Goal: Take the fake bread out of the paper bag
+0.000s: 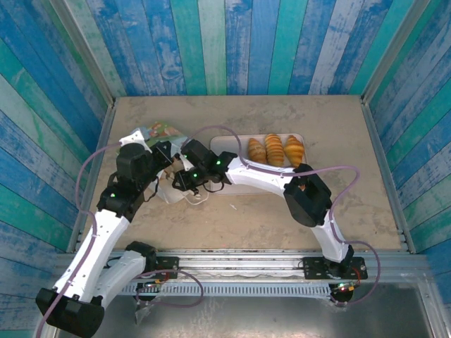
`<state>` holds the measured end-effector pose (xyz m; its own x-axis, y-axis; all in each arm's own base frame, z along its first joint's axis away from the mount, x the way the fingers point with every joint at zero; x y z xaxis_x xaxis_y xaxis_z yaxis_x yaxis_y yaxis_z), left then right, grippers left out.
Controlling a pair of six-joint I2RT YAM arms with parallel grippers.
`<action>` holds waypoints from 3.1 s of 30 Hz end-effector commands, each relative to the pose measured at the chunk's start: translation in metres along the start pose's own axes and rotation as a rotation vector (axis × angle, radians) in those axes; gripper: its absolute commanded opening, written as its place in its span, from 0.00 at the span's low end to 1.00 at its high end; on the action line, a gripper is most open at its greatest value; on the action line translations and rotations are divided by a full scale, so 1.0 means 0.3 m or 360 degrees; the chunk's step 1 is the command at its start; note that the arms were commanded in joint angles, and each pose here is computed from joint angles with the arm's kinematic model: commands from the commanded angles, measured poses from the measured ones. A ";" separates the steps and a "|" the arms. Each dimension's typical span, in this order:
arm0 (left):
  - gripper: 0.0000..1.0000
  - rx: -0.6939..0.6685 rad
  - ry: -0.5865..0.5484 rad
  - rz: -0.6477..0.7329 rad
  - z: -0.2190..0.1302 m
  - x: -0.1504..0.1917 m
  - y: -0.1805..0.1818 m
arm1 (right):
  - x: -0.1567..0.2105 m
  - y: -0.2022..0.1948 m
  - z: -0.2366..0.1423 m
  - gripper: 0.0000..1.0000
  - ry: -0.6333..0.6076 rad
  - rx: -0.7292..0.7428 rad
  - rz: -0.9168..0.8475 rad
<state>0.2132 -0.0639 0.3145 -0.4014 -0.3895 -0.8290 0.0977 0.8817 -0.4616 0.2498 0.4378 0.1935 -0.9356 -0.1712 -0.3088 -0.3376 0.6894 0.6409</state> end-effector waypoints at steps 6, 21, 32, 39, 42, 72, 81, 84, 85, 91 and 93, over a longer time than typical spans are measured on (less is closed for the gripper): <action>0.00 0.0009 0.0022 -0.0015 0.032 0.020 0.008 | -0.008 -0.006 -0.100 0.40 0.0021 -0.0115 0.0329; 0.00 0.0123 0.0031 -0.0014 0.050 0.017 -0.012 | 0.017 -0.091 0.057 0.39 0.0169 -0.0132 0.0724; 0.00 0.0160 0.0043 -0.0014 0.049 0.026 -0.013 | -0.020 -0.090 0.110 0.40 0.0117 -0.0331 0.0836; 0.00 0.0169 0.0039 -0.0011 0.043 0.025 -0.015 | -0.038 -0.100 0.147 0.42 0.0103 -0.0396 0.0906; 0.00 0.0167 0.0040 -0.0012 0.044 0.024 -0.015 | -0.055 -0.084 0.135 0.43 0.0058 -0.0481 0.0879; 0.00 0.0073 -0.0001 0.0040 0.004 -0.007 -0.015 | -0.079 -0.083 0.144 0.46 0.0087 -0.0495 0.0893; 0.00 0.0080 0.0006 0.0036 0.009 -0.008 -0.018 | -0.116 -0.056 0.147 0.40 0.0057 -0.0616 0.0907; 0.00 0.0074 0.0006 0.0038 0.009 -0.010 -0.017 | -0.110 -0.063 0.146 0.30 0.0051 -0.0607 0.0917; 0.00 0.0067 0.0003 0.0038 0.007 -0.010 -0.016 | -0.109 -0.067 0.144 0.28 0.0049 -0.0605 0.0917; 0.00 0.0011 -0.0018 0.0042 -0.003 -0.013 -0.007 | -0.096 -0.053 0.085 0.19 0.0017 -0.0558 0.0812; 0.00 -0.0012 -0.0024 0.0053 -0.006 -0.017 -0.005 | -0.080 -0.058 0.057 0.19 0.0013 -0.0514 0.0768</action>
<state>0.2184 -0.0668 0.3014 -0.4436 -0.3666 -0.8178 0.0961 0.8878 -0.4501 0.2846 0.4513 0.1483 -0.9792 0.1198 0.1639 0.2007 0.4505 0.8699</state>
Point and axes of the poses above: each hand's point on the last joint's axis, 136 mm out from that joint toward the fingers, its own z axis out along the fingers, its own y axis along the line the jaws close on, x = y × z, the point moved 10 cm from there along -z, back along the fingers, and after that the axes turned 14 degrees about z, right-handed, at the moved point
